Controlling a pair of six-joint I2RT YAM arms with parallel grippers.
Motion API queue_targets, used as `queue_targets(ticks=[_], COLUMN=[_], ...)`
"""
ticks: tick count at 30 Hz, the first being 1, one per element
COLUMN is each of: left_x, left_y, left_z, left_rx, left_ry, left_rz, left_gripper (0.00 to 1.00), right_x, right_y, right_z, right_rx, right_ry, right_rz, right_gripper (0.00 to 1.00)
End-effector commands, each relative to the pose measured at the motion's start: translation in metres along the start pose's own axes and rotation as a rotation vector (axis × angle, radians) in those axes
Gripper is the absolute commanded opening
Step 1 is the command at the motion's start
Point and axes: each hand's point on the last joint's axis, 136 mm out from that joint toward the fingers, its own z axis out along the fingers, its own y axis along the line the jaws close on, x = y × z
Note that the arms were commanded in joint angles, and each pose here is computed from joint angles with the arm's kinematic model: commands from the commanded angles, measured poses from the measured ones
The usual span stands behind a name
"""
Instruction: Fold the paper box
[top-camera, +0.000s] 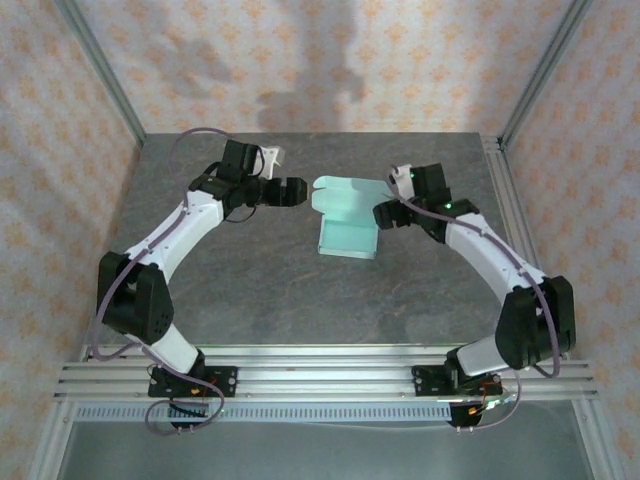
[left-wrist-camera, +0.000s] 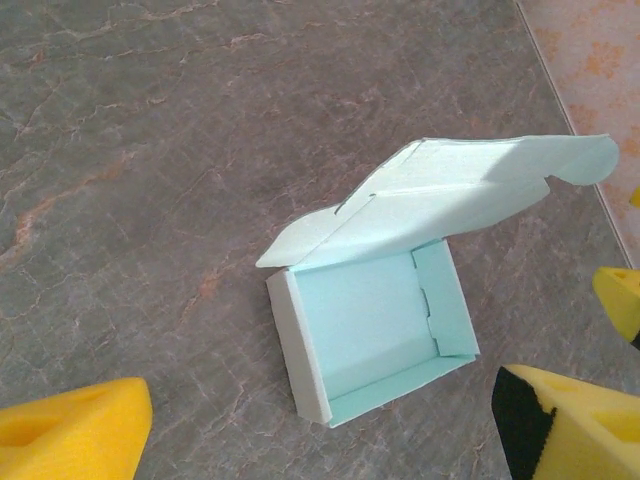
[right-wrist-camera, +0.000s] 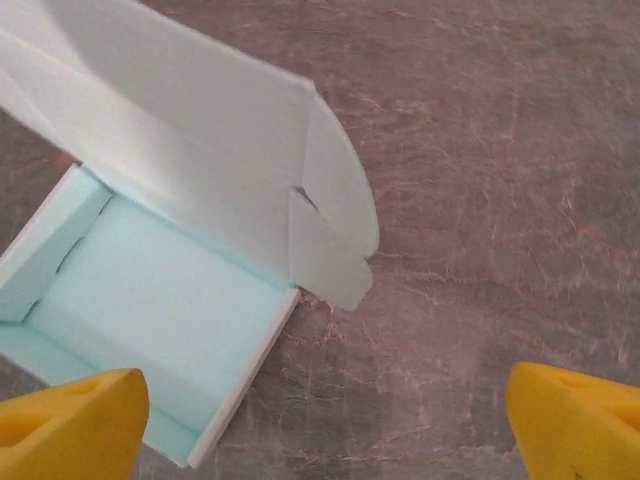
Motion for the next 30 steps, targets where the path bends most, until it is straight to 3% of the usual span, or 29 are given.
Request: queue_targets(ticks=[1,7,12,17,22,27,30], left_x=[0.004,0.012,0.023,0.029,0.032,0.035,0.036], left_y=[-0.003,-0.002,-0.001,-0.008,-0.009,-0.008,-0.008], left_z=[-0.003,-0.01,-0.012,-0.009,-0.011,-0.009,-0.009], left_rx=[0.019,0.013,0.018,0.072,0.083,0.08,0.083], left_ry=[0.031,0.035,0.052,0.065,0.067,0.069,0.07], left_rz=[0.012,0.018,0.027,0.016,0.012,0.003,0.0], left_gripper=[0.91,0.94,0.96,0.96,0.97,0.97,0.97], right_x=[-0.001,0.007,0.007,0.003,0.002,0.002,-0.002], right_y=[0.012,0.014,0.005,0.003,0.001,0.001,0.0], right_z=[-0.011,-0.011,-0.001,0.012,0.026,0.037,0.042], right_rx=[-0.187,-0.385,-0.458,-0.515,-0.525,-0.535,-0.529], right_ry=[0.055,0.176,0.3,0.346,0.353,0.353,0.346], right_rz=[-0.188,-0.391,-0.475,-0.502,-0.497,-0.49,-0.488], right_gripper=[0.92,0.93,0.88,0.71,0.42,0.32,0.32])
